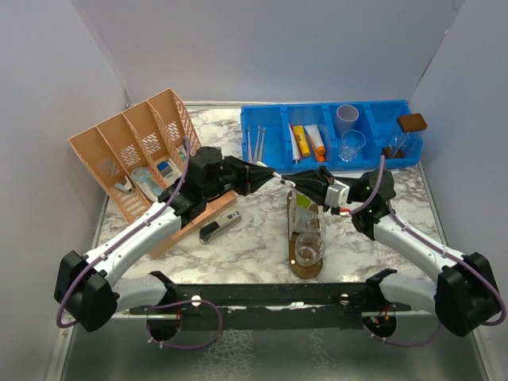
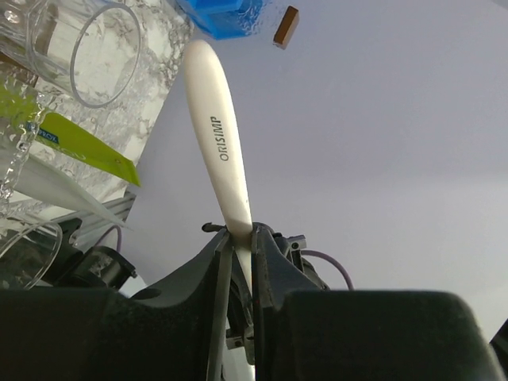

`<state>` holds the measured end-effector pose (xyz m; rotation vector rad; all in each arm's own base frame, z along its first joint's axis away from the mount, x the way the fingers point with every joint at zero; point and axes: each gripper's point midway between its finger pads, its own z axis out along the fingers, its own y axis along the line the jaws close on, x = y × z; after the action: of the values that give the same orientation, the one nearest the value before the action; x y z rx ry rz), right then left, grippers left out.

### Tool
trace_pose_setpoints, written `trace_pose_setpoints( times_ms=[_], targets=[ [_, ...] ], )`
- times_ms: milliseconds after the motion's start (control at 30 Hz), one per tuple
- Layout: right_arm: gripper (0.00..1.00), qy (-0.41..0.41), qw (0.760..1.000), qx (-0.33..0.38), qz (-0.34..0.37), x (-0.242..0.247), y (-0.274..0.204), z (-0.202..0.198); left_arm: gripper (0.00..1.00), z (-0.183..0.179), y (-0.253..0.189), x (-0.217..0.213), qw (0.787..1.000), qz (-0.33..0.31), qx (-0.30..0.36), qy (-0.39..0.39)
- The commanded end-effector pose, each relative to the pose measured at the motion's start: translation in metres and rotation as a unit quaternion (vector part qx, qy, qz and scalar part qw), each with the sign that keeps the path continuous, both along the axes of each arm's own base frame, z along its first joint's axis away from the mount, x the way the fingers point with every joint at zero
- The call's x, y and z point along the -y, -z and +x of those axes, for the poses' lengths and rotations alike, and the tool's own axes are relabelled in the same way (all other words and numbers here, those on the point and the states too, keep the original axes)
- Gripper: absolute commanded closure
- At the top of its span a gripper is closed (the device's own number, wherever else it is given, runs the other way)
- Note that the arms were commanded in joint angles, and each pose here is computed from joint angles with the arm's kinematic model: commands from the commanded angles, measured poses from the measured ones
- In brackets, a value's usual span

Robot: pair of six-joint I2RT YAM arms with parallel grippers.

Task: Prepare toiletry sets of a toothbrush and toothpaste on the tray
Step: Pick up the toothbrush from the center of the board.

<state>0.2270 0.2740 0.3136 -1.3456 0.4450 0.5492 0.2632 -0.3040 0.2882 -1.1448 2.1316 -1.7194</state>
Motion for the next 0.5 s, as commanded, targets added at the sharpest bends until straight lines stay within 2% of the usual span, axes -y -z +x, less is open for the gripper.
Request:
trace_pose_setpoints(
  times_ms=[0,100,167,233,300,333,367,400,433,467],
  targets=[
    [0.99,0.037,0.997,-0.059,0.03,0.004,-0.013,0.009,0.66,-0.004,-0.01,-0.003,1.0,-0.011,0.023,0.004],
    [0.99,0.101,0.984,-0.135,0.06,0.016,-0.022,0.025,0.32,-0.002,-0.006,-0.011,0.999,0.015,0.046,-0.011],
    [0.99,0.157,0.962,-0.201,0.097,0.03,-0.031,0.038,0.18,0.001,-0.003,-0.019,0.996,0.045,0.068,-0.023],
    [0.99,0.216,0.928,-0.273,0.137,0.049,-0.039,0.05,0.1,0.003,0.003,-0.028,0.992,0.084,0.093,-0.03],
    [0.99,0.296,0.872,-0.348,0.174,0.074,-0.042,0.066,0.06,0.008,0.011,-0.036,0.984,0.126,0.117,-0.033],
    [0.99,0.346,0.836,-0.395,0.161,0.087,-0.027,0.071,0.04,0.009,0.015,-0.04,0.98,0.146,0.129,-0.033],
    [0.99,0.381,0.81,-0.407,0.181,0.102,-0.036,0.076,0.03,0.011,0.019,-0.043,0.976,0.163,0.144,-0.029],
    [0.99,0.426,0.771,-0.442,0.166,0.116,-0.021,0.076,0.03,0.012,0.023,-0.046,0.971,0.179,0.158,-0.026],
    [0.99,0.458,0.743,-0.459,0.165,0.128,-0.016,0.075,0.03,0.013,0.027,-0.047,0.966,0.193,0.171,-0.021],
    [0.99,0.478,0.728,-0.464,0.162,0.137,-0.017,0.071,0.03,0.014,0.031,-0.049,0.961,0.205,0.184,-0.017]
  ],
)
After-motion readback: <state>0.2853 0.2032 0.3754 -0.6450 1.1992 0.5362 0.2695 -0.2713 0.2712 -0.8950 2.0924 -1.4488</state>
